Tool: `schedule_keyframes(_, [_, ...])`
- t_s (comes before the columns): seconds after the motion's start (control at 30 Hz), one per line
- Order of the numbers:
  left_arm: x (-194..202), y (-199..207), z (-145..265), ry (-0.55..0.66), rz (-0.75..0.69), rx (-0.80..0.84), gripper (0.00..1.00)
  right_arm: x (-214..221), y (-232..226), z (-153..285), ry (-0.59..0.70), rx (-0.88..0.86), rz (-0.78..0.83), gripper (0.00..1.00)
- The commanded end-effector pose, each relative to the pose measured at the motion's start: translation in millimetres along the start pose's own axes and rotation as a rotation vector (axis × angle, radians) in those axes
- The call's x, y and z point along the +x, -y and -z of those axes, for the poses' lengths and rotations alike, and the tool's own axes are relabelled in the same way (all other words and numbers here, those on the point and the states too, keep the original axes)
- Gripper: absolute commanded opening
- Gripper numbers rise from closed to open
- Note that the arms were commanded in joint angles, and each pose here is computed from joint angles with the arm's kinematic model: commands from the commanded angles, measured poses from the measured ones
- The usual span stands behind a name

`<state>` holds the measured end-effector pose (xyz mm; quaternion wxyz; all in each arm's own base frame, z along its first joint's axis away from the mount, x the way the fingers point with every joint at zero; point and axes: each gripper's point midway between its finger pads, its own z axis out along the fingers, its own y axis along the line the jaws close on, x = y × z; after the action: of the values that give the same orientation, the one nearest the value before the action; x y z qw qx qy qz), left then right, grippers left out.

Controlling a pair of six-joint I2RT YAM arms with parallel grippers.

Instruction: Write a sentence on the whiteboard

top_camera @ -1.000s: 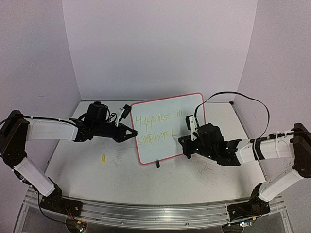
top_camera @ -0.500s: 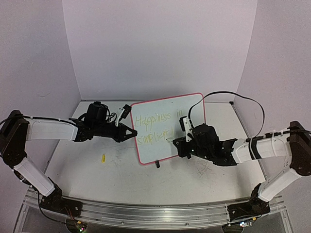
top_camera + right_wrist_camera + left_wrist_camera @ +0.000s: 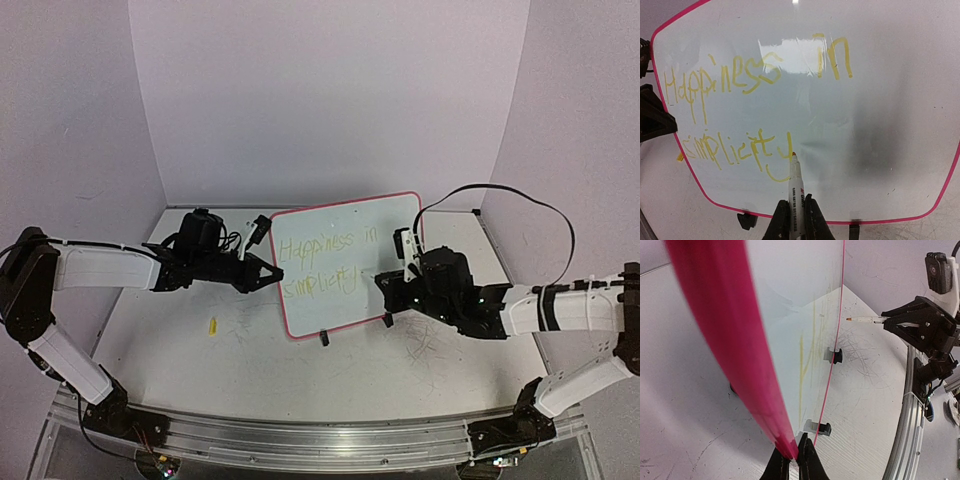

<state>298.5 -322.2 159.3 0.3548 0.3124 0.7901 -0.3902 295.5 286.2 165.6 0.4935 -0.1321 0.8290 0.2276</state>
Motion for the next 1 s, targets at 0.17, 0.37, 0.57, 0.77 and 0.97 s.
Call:
schedule_keyframes(0.17, [1.6, -12.5, -2.7, -0.021, -0.061, -0.068, 0.00, -6.3, 3.5, -10.4, 0.024, 0.014, -0.003, 0.00])
schedule_keyframes(0.37, [1.7, -12.8, -2.0, -0.021, -0.064, -0.071, 0.00, -3.0, 10.7, -20.3, 0.022, 0.044, 0.000, 0.00])
schedule_keyframes(0.57, [0.9, -13.3, -2.1, -0.019, -0.064, -0.077, 0.00, -30.5, -2.0, 7.2, 0.078, -0.028, -0.005, 0.00])
schedule_keyframes(0.77, [-4.6, -16.2, -0.5, -0.006, -0.058, -0.099, 0.13, -60.5, 8.0, 73.0, 0.175, -0.040, -0.030, 0.00])
schedule_keyframes(0.97, [-17.4, -13.7, 10.6, 0.037, -0.056, -0.123, 0.37, -80.5, 31.9, 103.5, 0.256, 0.080, 0.016, 0.00])
